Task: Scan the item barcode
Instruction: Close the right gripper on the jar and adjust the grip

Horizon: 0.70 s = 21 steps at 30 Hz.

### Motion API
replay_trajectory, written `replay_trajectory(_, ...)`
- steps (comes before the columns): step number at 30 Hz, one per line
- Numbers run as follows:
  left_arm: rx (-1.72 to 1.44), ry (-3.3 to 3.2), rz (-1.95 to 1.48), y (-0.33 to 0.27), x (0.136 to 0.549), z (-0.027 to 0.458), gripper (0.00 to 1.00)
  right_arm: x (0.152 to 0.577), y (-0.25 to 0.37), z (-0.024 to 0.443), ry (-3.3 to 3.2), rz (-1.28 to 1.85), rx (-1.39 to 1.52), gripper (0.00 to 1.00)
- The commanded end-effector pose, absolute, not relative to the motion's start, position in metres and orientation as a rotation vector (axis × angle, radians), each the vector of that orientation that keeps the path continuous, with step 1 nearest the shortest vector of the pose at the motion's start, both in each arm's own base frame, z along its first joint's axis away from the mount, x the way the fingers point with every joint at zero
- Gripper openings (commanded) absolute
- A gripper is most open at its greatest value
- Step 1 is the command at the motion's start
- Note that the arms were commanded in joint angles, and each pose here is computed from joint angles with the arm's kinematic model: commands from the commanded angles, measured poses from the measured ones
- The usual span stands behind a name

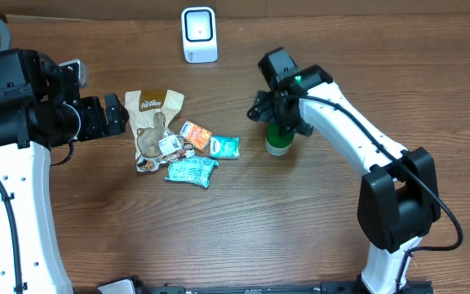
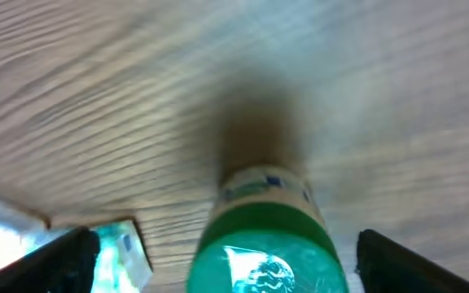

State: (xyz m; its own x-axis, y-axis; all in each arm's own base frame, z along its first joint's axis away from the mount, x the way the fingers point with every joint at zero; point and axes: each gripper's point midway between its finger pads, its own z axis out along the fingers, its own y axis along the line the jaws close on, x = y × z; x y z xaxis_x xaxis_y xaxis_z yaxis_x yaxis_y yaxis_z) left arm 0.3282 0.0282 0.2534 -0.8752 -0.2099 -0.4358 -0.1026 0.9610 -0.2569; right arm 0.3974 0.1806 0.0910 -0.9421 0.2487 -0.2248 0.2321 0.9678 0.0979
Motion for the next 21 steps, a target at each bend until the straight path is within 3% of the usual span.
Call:
replay_trajectory(1,-0.218,2.630,-0.334,0.024,0.329,0.256,0.99,0.406,0.186,0.123,2.810,0.072,-0.193,1.00)
replay_trajectory(7,-0.218,2.630,-0.334,0.024,0.329,0.256,1.00,0.391,0.181,0.111,2.753,-0.034,-0.847,1.00)
replay_trajectory(11,-0.218,2.630,-0.334,0.024,0.329,0.256,1.00,0.384,0.182,0.097,2.704,-0.023,-1.083,1.00)
replay_trajectory(17,-0.218,2.630,-0.334,0.024,0.329,0.256,1.00,0.382,0.183,0.079,2.732,0.089,-1.136,0.98)
replay_trajectory(21,-0.218,2.630,-0.334,0.024,0.329,0.256,1.00,0.379,0.180,0.072,2.775,0.143,-1.103,0.91)
